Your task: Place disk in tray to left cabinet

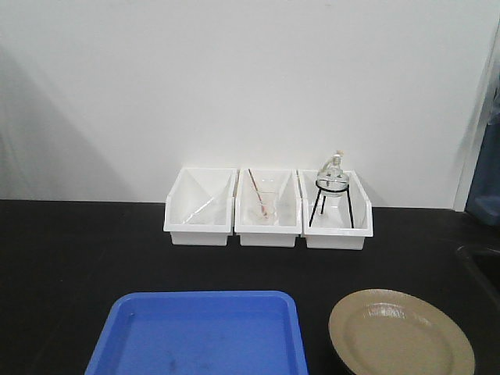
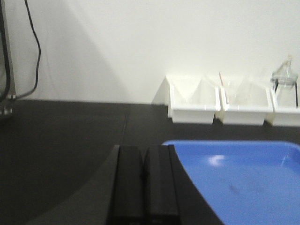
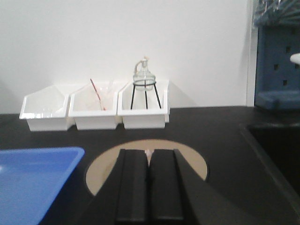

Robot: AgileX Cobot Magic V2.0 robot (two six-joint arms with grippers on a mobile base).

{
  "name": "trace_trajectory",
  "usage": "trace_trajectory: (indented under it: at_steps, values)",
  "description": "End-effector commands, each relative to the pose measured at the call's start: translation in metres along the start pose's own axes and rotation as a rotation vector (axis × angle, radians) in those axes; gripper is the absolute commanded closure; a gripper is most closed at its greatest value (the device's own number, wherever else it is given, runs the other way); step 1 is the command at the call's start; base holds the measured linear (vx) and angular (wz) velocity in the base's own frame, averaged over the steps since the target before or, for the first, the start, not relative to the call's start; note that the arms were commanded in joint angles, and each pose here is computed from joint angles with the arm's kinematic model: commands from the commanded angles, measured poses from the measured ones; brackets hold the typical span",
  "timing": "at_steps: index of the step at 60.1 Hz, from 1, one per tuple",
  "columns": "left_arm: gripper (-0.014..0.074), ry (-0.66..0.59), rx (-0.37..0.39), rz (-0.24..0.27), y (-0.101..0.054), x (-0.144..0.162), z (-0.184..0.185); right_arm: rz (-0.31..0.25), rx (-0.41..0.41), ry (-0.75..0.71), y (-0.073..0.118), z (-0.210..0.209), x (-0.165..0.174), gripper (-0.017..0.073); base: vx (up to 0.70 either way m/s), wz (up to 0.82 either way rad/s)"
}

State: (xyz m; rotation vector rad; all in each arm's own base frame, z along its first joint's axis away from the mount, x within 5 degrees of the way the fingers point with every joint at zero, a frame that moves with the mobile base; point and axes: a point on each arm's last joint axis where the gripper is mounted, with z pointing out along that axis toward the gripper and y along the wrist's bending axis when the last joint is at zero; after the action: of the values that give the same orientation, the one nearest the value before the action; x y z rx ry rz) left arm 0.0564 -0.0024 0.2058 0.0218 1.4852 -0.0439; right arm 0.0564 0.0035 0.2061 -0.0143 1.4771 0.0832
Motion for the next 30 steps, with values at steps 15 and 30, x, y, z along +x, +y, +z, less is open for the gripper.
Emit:
trace_trajectory:
  at_steps: [15,30]
  values:
    - [0.06,-0.326,0.013,-0.017,-0.002,-0.1,-0.013,0.024,-0.011,-0.256,0.003,-0.004,-0.083,0.0557,0.0,0.0]
    - [0.0598,-0.202,0.009,-0.01,-0.002,-0.13,0.021,0.008,-0.004,-0.112,0.004,0.025,-0.103,0.0547,0.0,0.0]
